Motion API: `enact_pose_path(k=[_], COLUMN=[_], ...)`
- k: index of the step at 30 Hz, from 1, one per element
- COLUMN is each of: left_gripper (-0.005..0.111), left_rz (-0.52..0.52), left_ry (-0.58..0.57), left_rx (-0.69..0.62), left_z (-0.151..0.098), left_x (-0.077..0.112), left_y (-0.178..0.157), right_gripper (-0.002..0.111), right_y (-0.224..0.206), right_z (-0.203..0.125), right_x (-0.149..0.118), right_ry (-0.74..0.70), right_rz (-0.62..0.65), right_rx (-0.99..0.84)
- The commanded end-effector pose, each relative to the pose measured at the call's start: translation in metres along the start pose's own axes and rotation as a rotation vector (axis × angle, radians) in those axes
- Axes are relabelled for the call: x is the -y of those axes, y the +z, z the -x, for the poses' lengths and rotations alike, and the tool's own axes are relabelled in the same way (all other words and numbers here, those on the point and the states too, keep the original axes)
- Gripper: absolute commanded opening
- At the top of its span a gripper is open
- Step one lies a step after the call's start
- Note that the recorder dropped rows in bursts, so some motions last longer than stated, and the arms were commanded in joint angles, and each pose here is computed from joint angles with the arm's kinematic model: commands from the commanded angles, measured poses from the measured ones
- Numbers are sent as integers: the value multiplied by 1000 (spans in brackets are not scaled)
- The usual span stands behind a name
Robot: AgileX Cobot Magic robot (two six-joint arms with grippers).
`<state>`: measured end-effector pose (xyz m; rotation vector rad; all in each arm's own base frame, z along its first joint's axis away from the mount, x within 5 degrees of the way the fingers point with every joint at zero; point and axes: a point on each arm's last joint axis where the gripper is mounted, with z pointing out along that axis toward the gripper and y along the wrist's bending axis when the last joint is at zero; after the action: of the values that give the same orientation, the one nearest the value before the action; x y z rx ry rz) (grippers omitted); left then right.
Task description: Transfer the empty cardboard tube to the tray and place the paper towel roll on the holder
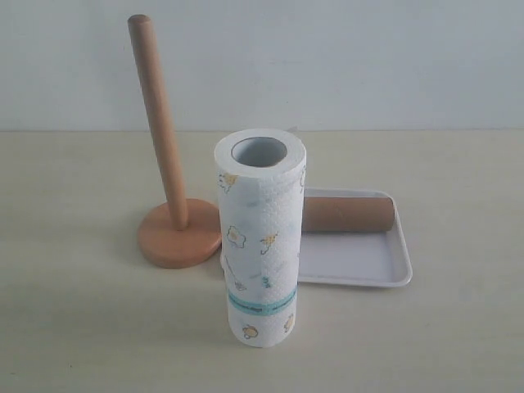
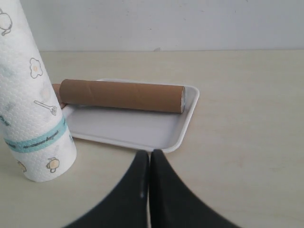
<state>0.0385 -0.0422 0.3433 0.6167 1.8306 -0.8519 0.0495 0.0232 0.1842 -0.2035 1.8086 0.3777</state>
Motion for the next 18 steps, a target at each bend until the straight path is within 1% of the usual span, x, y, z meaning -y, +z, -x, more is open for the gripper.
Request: enact_pose_path(k=[1,3,4,6,8,10,12,16,18], left_gripper=[4,4,4,4,4,4,4,4,4], left_rz=[-77,-188,-233,-299,-327,-325,-301,-211,-161], left_ry=[-185,-319,-338,-306,-273,-289,-337,-528,-597], left_rx=[108,276,336,458,561,627,678,758,815], left_z=[7,16,18,21,20,17,14,2,-5], left_x=[5,11,13,16,17,15,11,-3,-9], left_y=[0,-3,-4,-6,-8,-10,-12,-13,-14], right_gripper=[0,0,0,0,0,0,0,0,0], right_y=[0,0,0,0,0,0,0,0,0], right_z=[1,1,1,1,1,1,1,1,1], right_x=[0,0,0,0,0,0,0,0,0], right_ry=[-3,-3,-3,-3,-3,-3,-3,-3,-3], right_rz=[-3,-3,-3,-3,-3,-3,-3,-3,-3], right_rx=[14,14,14,14,13,13,13,13,13])
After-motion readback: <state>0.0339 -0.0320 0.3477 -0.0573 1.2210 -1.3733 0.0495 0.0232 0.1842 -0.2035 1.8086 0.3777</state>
